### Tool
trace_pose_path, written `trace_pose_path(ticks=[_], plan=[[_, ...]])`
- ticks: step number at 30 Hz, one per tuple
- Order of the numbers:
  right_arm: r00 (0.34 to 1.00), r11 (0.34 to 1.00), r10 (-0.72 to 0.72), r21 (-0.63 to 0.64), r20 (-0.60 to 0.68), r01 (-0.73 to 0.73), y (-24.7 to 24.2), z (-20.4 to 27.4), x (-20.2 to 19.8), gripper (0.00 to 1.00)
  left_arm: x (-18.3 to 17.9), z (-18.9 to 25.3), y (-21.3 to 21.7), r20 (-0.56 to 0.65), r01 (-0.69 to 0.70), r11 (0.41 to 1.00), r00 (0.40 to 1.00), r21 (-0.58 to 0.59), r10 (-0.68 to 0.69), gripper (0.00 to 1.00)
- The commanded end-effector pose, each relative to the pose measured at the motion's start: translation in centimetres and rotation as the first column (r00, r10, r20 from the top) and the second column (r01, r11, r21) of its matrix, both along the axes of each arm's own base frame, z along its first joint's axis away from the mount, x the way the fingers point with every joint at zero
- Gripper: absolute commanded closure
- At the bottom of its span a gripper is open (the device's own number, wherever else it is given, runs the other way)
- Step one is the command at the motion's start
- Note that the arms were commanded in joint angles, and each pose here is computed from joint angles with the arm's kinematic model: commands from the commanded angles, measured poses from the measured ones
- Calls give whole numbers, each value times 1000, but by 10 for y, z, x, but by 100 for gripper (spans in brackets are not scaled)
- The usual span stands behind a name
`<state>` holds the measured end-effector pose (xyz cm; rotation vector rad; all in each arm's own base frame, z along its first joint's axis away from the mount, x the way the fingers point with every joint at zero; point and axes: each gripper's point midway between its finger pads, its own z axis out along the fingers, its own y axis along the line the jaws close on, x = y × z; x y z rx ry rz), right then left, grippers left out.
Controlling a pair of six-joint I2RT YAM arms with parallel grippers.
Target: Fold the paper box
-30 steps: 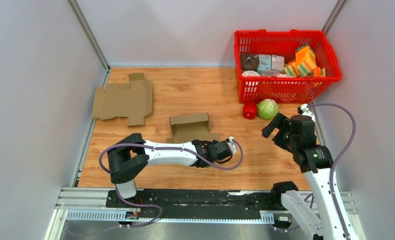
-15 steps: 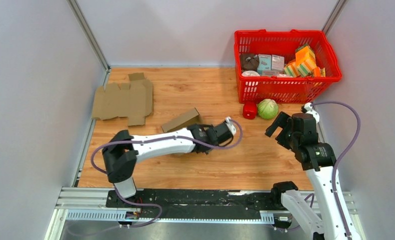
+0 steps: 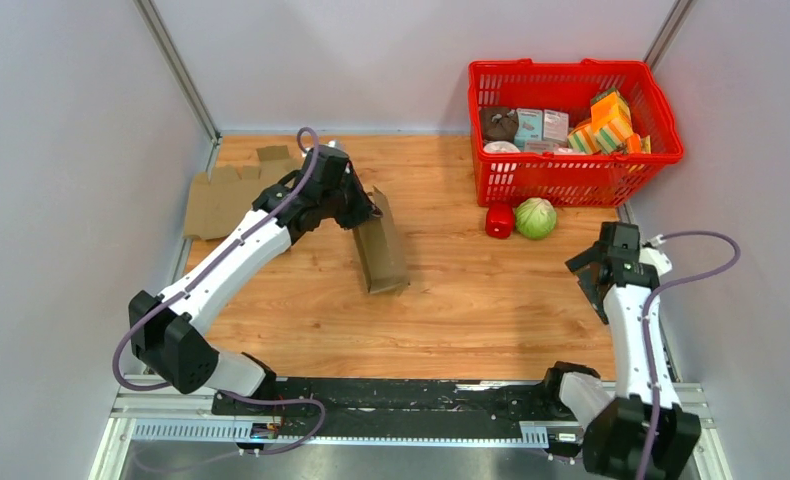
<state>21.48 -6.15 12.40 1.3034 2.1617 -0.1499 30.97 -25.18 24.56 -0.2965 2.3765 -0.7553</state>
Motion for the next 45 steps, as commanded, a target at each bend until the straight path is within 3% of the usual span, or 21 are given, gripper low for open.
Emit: trace_pose_path(ticks=[1, 7, 12, 20, 29, 32, 38, 41, 45], plan=[[953, 953, -300, 38, -51, 302, -46, -28, -16, 0, 15, 17, -22, -202, -229, 911, 965, -344, 166, 100], [891, 901, -433, -36, -135, 432, -88, -51, -37, 0, 32, 6, 9, -298, -515, 786, 853, -343, 429, 100], [875, 898, -437, -38, -207, 439, -97, -75, -46, 0, 45, 5, 24, -299, -613, 712, 789, -342, 536, 100], [844, 877, -471, -27, -257, 480, -105, -94, -56, 0, 64, -7, 20, -306, -631, 694, 775, -346, 553, 96], [851, 872, -456, 58, -262, 485, -103, -109, -46, 5, 77, 9, 17, -208, -568, 723, 821, -394, 532, 50], [851, 872, -449, 76, -272, 484, -101, -114, -45, 9, 75, 27, 17, -146, -520, 746, 848, -417, 509, 44], [846, 869, -458, 62, -273, 491, -100, -114, -50, 23, 55, 60, 32, 40, -397, 824, 892, -404, 450, 41], [854, 872, -450, 79, -261, 483, -97, -116, -49, 39, 41, 76, 45, 188, -314, 886, 901, -343, 392, 41], [868, 878, -426, 114, -253, 464, -90, -117, -46, 63, 23, 65, 58, 320, -187, 977, 924, -101, 210, 39]])
